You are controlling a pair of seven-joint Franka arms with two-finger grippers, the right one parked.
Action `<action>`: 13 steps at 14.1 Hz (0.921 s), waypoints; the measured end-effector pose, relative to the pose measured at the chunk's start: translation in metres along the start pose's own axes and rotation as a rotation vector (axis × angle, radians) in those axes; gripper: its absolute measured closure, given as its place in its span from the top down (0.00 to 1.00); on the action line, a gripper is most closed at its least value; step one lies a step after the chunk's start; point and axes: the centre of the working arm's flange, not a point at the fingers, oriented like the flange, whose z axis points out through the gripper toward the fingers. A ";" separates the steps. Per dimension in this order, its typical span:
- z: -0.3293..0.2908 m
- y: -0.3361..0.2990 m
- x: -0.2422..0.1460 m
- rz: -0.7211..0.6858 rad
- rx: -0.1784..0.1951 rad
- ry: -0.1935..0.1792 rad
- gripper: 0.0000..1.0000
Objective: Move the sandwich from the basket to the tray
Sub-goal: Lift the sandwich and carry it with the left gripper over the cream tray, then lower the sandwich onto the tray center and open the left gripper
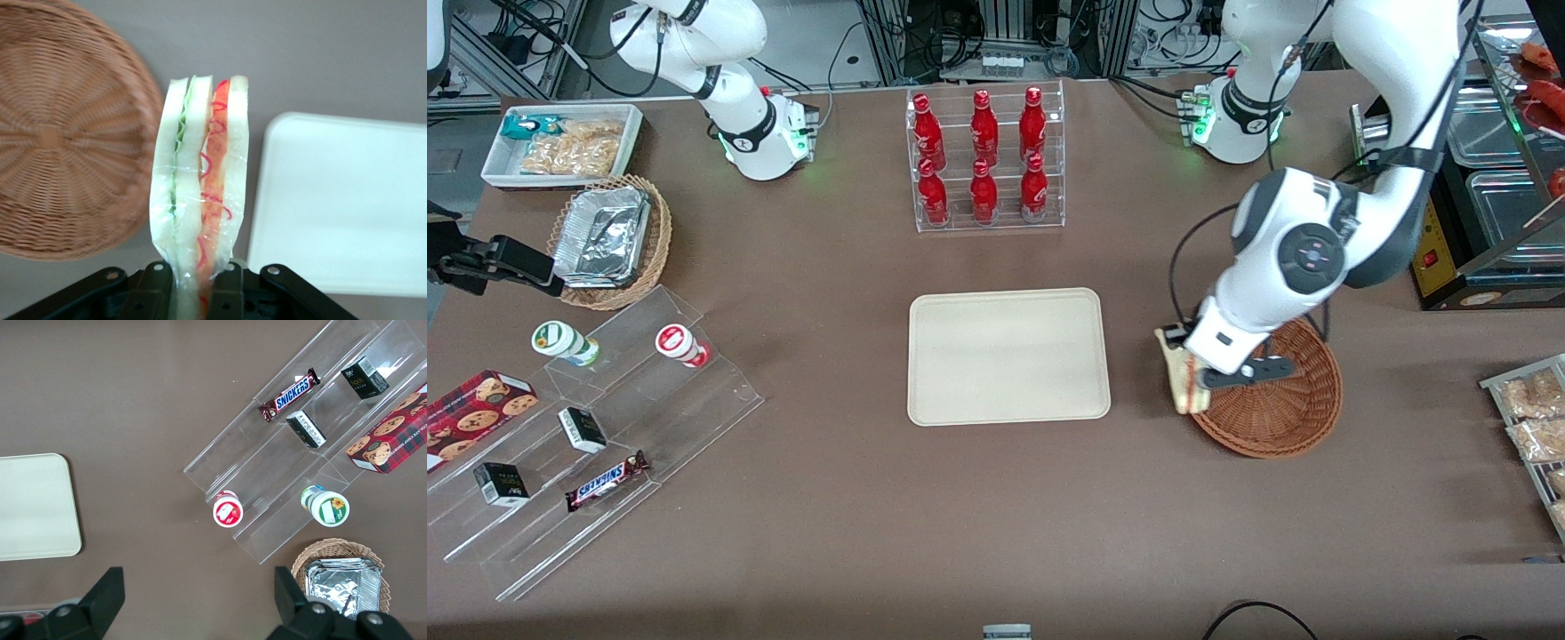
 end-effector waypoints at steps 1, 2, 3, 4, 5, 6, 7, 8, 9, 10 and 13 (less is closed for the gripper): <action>0.003 0.017 -0.009 0.032 -0.004 -0.007 0.15; 0.006 0.033 -0.015 0.058 -0.009 -0.014 0.15; 0.008 0.049 -0.019 0.080 -0.018 -0.018 0.15; 0.011 0.067 -0.024 0.091 -0.028 -0.024 0.15; 0.016 0.085 -0.029 0.092 -0.035 -0.032 0.15; 0.020 0.103 -0.035 0.094 -0.039 -0.038 0.15; 0.025 0.120 -0.041 0.096 -0.037 -0.039 0.15; 0.030 0.137 -0.046 0.086 -0.026 -0.031 0.15; 0.036 0.152 -0.050 0.069 -0.007 -0.014 0.15; 0.043 0.164 -0.053 0.048 0.016 0.007 0.15; 0.066 0.189 -0.055 0.000 0.046 0.029 0.15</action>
